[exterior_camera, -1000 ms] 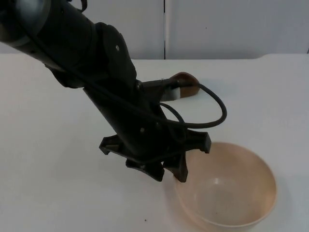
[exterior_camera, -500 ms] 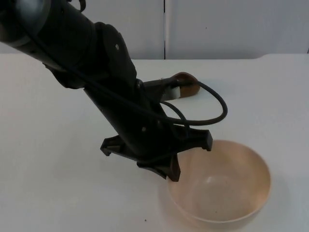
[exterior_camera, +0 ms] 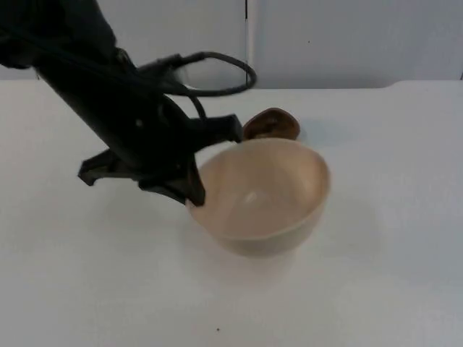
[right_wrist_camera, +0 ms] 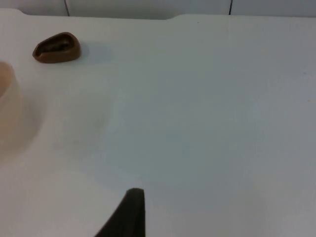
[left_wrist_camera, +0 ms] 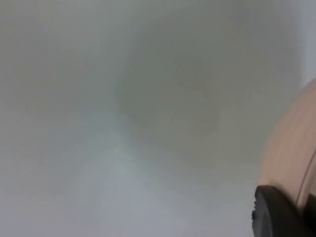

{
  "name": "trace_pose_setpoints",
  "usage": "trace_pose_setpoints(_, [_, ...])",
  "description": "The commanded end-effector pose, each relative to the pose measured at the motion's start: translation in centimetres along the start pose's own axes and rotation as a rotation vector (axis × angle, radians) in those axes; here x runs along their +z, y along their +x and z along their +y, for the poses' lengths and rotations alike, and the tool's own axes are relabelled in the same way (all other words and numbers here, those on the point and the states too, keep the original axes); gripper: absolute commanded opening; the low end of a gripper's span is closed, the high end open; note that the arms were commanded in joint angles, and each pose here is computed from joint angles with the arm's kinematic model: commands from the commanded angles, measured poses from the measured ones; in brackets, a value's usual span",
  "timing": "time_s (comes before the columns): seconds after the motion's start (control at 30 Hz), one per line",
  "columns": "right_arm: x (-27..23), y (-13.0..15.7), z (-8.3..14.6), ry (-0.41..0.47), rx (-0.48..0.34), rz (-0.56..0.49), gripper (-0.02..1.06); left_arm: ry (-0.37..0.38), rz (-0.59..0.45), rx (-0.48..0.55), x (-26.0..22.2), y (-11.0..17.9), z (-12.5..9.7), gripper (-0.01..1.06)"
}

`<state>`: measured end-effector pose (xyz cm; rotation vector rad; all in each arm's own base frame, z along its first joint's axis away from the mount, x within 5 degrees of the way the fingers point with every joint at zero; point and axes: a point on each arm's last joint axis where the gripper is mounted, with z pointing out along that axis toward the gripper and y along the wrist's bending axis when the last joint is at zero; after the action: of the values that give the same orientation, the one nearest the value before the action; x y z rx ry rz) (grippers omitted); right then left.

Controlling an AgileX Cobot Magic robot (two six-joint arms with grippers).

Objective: Pick up the bowl with the left hand and pour the coffee beans from the cup into the bowl with the right hand.

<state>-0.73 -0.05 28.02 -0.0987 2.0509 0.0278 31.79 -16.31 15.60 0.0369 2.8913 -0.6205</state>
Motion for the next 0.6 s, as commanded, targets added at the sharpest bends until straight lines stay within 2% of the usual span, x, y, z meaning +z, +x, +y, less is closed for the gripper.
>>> trace_pose_setpoints(0.0, [0.0,0.0,0.0,0.005,-0.01,-0.007,1.05,-0.007,-0.029,-0.029,-1.4,-0.6,0.8,0.0])
trace_pose_setpoints(0.17, [0.0,0.0,0.0,0.005,-0.01,-0.007,1.05,-0.028,-0.095,-0.043,-4.2,-1.6,2.6,0.0])
trace_pose_setpoints(0.33, [0.0,0.0,0.0,0.005,-0.01,-0.007,1.05,-0.026,-0.131,-0.024,-6.2,-1.8,3.2,0.0])
trace_pose_setpoints(0.57, [0.0,0.0,0.0,0.005,-0.01,-0.007,1.05,-0.051,-0.085,0.016,-6.9,-1.3,3.5,0.0])
